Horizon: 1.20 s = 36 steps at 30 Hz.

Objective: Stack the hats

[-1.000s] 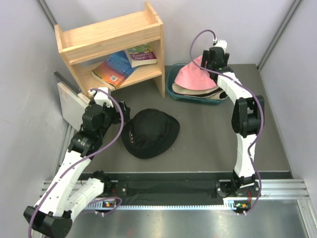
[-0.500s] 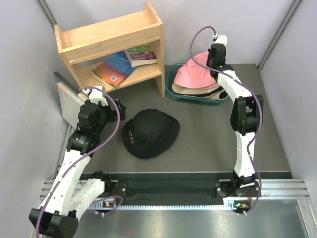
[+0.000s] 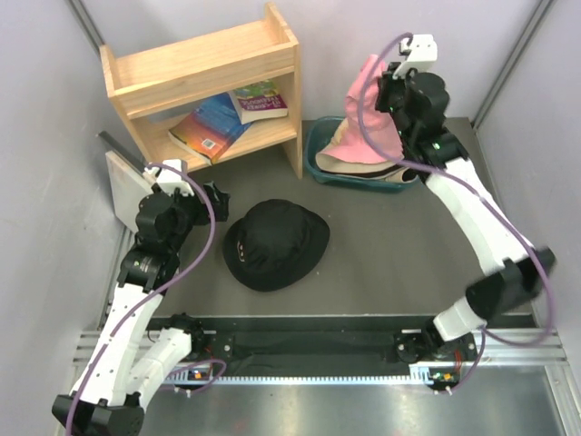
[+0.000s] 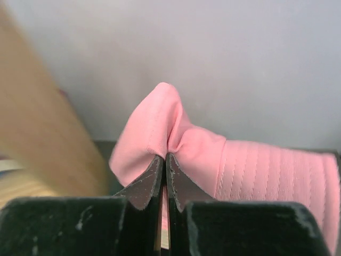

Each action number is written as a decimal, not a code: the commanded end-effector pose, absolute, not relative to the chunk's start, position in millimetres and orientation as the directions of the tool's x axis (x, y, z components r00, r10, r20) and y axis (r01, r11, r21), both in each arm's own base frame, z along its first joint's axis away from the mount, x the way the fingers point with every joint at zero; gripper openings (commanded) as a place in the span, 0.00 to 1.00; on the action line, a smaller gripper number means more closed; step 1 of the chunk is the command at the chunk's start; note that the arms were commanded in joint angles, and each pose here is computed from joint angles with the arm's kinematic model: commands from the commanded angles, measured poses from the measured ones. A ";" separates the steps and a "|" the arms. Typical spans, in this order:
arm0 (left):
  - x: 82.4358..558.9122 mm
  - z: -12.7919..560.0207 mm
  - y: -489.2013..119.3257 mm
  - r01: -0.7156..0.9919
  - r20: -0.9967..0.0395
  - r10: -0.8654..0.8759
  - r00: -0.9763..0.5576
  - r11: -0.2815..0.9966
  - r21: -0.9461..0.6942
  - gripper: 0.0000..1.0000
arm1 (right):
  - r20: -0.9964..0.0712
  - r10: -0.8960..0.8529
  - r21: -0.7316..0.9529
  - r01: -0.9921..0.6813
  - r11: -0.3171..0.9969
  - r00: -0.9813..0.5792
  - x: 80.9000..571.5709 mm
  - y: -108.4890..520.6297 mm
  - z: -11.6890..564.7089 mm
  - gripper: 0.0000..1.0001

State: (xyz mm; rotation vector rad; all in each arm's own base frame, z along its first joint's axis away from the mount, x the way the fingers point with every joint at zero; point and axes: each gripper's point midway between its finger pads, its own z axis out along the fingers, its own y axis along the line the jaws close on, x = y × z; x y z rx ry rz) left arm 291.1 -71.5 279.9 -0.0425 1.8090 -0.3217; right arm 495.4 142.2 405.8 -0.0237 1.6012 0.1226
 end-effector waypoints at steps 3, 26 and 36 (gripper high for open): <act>287.6 308.9 -84.1 0.243 -0.961 -0.214 -0.174 0.937 -0.253 0.99 | -0.978 0.151 0.108 -0.270 0.957 0.144 388.4 187.5 487.0 0.00; 260.0 346.0 0.2 -0.129 -0.972 -0.220 0.080 0.965 -0.229 0.99 | -0.892 0.451 0.241 -0.875 0.421 -0.029 170.0 356.4 544.1 0.00; 252.9 348.8 10.6 -0.172 -0.968 -0.223 0.115 0.955 -0.240 0.99 | -0.908 0.412 0.251 -0.891 0.378 -0.081 146.8 368.5 513.4 0.00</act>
